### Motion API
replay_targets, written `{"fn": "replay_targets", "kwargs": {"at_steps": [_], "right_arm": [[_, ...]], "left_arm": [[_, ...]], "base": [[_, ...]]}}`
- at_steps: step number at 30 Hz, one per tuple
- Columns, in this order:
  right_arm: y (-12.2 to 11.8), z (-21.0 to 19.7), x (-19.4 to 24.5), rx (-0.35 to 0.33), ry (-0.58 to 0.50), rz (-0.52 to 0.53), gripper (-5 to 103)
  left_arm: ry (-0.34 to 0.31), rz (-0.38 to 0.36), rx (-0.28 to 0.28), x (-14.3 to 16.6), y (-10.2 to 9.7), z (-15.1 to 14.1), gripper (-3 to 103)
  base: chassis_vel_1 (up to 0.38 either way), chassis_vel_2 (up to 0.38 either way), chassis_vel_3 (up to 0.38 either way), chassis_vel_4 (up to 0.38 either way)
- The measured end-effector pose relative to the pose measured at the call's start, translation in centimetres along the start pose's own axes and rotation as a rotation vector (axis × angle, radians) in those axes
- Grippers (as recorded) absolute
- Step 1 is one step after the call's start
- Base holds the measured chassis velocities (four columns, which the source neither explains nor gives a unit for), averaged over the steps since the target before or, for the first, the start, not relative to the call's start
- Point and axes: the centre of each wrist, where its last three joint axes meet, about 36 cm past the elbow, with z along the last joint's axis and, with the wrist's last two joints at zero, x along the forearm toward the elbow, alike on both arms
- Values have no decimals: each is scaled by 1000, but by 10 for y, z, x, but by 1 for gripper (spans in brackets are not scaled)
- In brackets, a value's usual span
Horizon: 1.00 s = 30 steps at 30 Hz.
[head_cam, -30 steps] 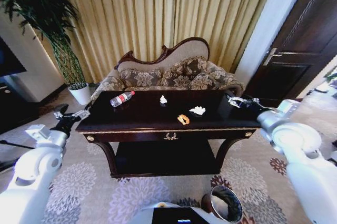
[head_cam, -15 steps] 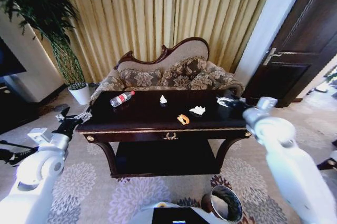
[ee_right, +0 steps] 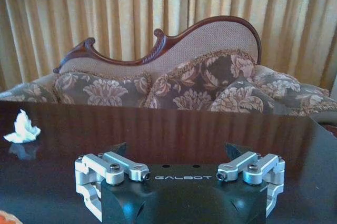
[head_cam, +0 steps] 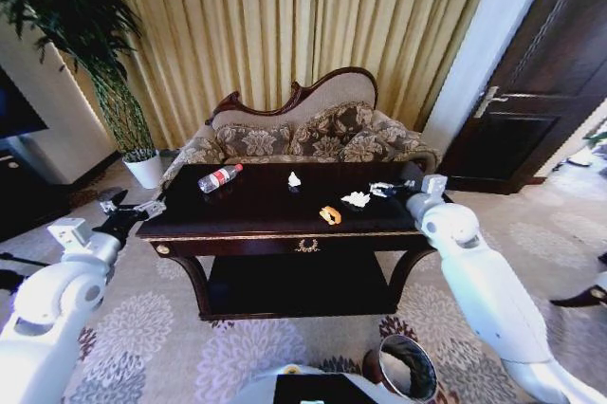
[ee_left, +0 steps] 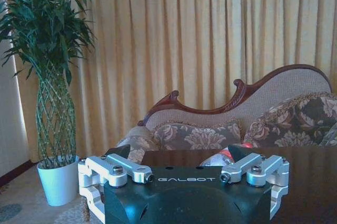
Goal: Move to the front of the table and place the trash on the table into the trash bin.
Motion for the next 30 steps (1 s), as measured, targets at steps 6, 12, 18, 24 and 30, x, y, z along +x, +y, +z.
{"fn": "replay_targets", "kwargs": {"at_steps": [6,12,18,24,30], "right_arm": [[3,8,3,6,10,4,100],[21,26,0,-10,36,-24,100],[37,33,-8,-19,47,-55,100],[44,31,-13,-19,42,-75,100],[47,33,-21,-26,38,-79,100]], "left_arm": [[4,-3,-4,-1,2,0,100],[7,8,11,0,-4,5,100],[4,9,12,1,-4,5,100],[0,12,12,3,-5,5,100],[-8,17,15,3,-5,2,100]], "base": [[0,0,0,0],[0,0,0,0],[0,0,0,0],[0,0,0,0],[0,0,0,0]]}}
